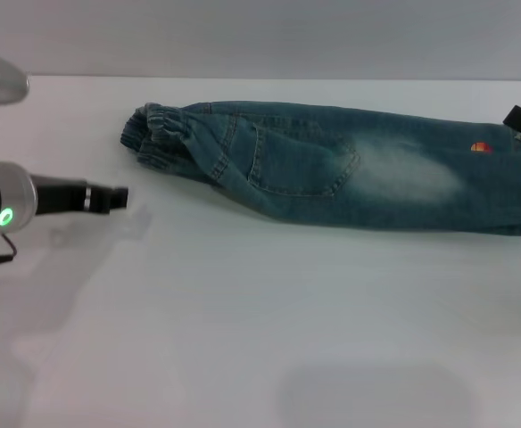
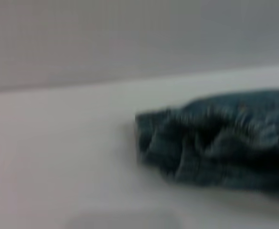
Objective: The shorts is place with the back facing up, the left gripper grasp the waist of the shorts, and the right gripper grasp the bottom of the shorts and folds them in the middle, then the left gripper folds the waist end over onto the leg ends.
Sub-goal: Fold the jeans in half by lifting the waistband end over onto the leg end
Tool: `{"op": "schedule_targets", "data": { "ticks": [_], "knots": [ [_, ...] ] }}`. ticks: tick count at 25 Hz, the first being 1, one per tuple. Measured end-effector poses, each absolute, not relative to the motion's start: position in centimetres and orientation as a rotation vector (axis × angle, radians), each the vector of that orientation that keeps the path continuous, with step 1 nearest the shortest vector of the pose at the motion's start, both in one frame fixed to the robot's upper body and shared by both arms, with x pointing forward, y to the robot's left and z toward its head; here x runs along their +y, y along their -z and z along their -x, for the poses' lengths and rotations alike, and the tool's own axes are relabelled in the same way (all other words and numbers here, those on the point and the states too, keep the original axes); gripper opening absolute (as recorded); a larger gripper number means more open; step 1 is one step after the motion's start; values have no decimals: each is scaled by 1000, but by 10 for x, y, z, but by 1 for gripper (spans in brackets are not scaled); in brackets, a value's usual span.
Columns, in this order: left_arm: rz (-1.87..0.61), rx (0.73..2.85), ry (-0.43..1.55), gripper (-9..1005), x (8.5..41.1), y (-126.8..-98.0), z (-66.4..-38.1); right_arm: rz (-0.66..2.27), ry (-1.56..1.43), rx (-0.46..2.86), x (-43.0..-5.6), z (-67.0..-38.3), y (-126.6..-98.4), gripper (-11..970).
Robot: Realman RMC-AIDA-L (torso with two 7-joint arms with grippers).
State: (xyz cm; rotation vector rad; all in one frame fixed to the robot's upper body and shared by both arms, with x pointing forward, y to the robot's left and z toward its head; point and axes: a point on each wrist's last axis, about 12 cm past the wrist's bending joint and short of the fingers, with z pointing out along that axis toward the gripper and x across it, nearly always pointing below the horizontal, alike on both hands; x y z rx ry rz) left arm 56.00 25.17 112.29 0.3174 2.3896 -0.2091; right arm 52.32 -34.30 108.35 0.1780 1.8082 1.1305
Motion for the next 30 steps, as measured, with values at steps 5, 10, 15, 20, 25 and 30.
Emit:
{"op": "schedule_targets", "data": {
  "ticks": [5, 10, 15, 20, 25, 30],
  "knots": [
    [-342, 2442, 240, 625, 243, -1110, -562, -170, -1137, 1801, -343, -525, -1086, 557],
    [-404, 2428, 298, 399, 222, -1110, -566, -170, -1137, 1795, -344, -525, -1087, 556],
    [-460, 2392, 378, 94, 203, -1114, -575, -179, -1140, 1780, -345, -525, -1088, 556],
    [-498, 2374, 440, -2, 191, -1108, -586, -187, -1147, 1772, -345, -524, -1088, 555],
    [-529, 2400, 432, -2, 186, -1099, -594, -189, -1157, 1770, -345, -522, -1088, 555],
    [-541, 2380, 444, -2, 182, -1096, -598, -200, -1169, 1768, -344, -521, -1086, 554]
  ]
}}
